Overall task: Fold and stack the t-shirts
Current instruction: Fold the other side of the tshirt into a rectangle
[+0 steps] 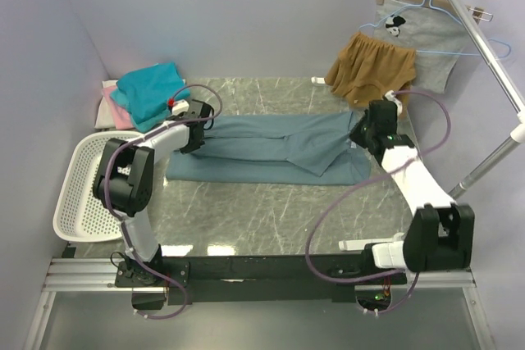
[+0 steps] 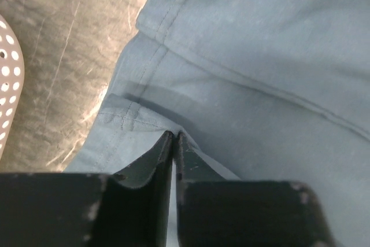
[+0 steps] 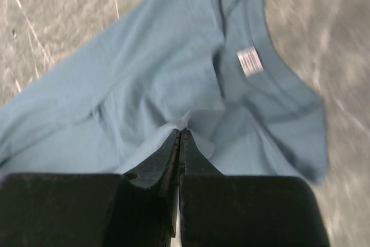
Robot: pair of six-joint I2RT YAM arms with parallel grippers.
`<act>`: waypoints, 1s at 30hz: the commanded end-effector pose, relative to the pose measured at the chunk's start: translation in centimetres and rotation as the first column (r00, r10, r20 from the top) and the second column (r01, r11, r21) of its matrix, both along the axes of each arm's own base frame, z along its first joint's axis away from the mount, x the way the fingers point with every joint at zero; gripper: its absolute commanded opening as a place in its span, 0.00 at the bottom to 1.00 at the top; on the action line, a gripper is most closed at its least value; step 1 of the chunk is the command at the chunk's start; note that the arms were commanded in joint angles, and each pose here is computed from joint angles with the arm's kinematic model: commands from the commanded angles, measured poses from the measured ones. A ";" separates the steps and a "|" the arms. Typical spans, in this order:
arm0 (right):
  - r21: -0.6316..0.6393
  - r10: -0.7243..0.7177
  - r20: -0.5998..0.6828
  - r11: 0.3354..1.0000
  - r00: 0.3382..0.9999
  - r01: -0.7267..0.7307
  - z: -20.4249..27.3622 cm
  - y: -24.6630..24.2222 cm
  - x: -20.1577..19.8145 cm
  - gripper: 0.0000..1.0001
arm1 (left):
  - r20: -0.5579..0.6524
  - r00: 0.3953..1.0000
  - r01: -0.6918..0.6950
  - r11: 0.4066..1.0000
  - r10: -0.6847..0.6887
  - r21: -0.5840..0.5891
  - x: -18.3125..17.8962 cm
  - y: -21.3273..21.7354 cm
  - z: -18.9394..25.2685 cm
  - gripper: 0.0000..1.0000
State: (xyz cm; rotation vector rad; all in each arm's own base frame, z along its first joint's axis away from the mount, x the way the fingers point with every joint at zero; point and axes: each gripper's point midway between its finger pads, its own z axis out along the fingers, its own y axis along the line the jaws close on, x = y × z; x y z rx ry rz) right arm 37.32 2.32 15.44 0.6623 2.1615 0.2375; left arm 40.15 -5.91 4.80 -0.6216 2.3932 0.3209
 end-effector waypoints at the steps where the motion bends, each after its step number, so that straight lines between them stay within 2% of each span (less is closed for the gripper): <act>1: -0.017 0.005 0.069 1.000 0.998 -0.004 1.0 -0.1 5.2 0.00 | 0.051 0.998 -0.028 0.999 0.026 0.032 1.5 0.6 1.8 0.29; 2: -0.017 0.007 0.073 1.000 0.997 -0.006 1.8 0.0 6.1 0.05 | 0.051 0.998 -0.036 0.999 0.034 0.033 1.2 0.7 1.7 0.36; 3: -0.027 0.009 0.048 1.000 0.999 -0.007 0.7 -0.1 6.8 0.21 | 0.061 0.997 -0.039 0.999 0.038 0.024 1.2 0.7 2.1 0.47; 4: -0.023 0.011 0.048 1.000 0.999 -0.010 0.5 0.0 7.3 0.34 | 0.055 0.998 -0.040 0.999 0.039 0.023 0.8 0.8 2.0 0.78; 5: -0.032 -0.001 0.056 0.999 0.998 0.003 1.0 -0.2 7.9 0.54 | 0.047 0.998 -0.047 0.999 0.046 0.026 0.3 0.9 1.9 0.85; 6: -0.038 -0.010 0.064 0.999 0.998 0.012 1.1 -0.3 8.2 0.64 | 0.061 0.996 -0.069 0.997 0.067 0.029 0.1 1.2 2.3 0.90; 7: -0.042 -0.015 0.084 0.999 0.996 0.018 1.6 -0.4 8.3 0.73 | 0.055 0.996 -0.078 0.996 0.075 0.039 -0.6 1.6 2.1 0.91; 8: -0.046 -0.017 0.113 0.999 0.993 0.022 2.6 -0.5 8.4 0.75 | 0.085 0.992 -0.091 0.995 0.088 0.034 -0.7 1.8 3.1 0.92; 10: -0.067 -0.007 0.143 0.998 0.990 0.017 3.7 -0.7 8.1 0.76 | 0.108 0.989 -0.105 0.994 0.100 0.041 -1.3 2.3 3.8 0.97; 13: -0.065 0.033 0.162 0.998 0.986 -0.023 5.0 0.0 6.9 0.78 | 0.155 0.984 -0.094 0.995 0.090 0.017 -1.4 2.2 5.7 0.98; 17: 0.042 0.161 0.018 0.986 0.987 -0.162 1.6 3.1 4.5 0.78 | 0.168 0.986 0.002 1.000 0.002 -0.025 -0.7 0.3 6.4 0.97; 19: 0.116 0.221 -0.027 0.969 0.975 -0.216 0.1 4.9 3.3 0.77 | 0.173 0.982 0.088 0.992 -0.072 -0.089 -0.1 -1.8 6.2 0.96; 23: 0.198 0.256 -0.093 0.952 0.962 -0.234 -3.8 6.6 1.0 0.73 | 0.145 0.976 0.180 0.973 -0.159 -0.146 -0.2 -5.1 4.8 0.97; 30: 0.244 0.312 -0.169 0.932 0.935 -0.267 -6.6 8.3 -0.8 0.69 | 0.143 0.958 0.275 0.940 -0.249 -0.204 -0.1 -8.4 3.8 0.98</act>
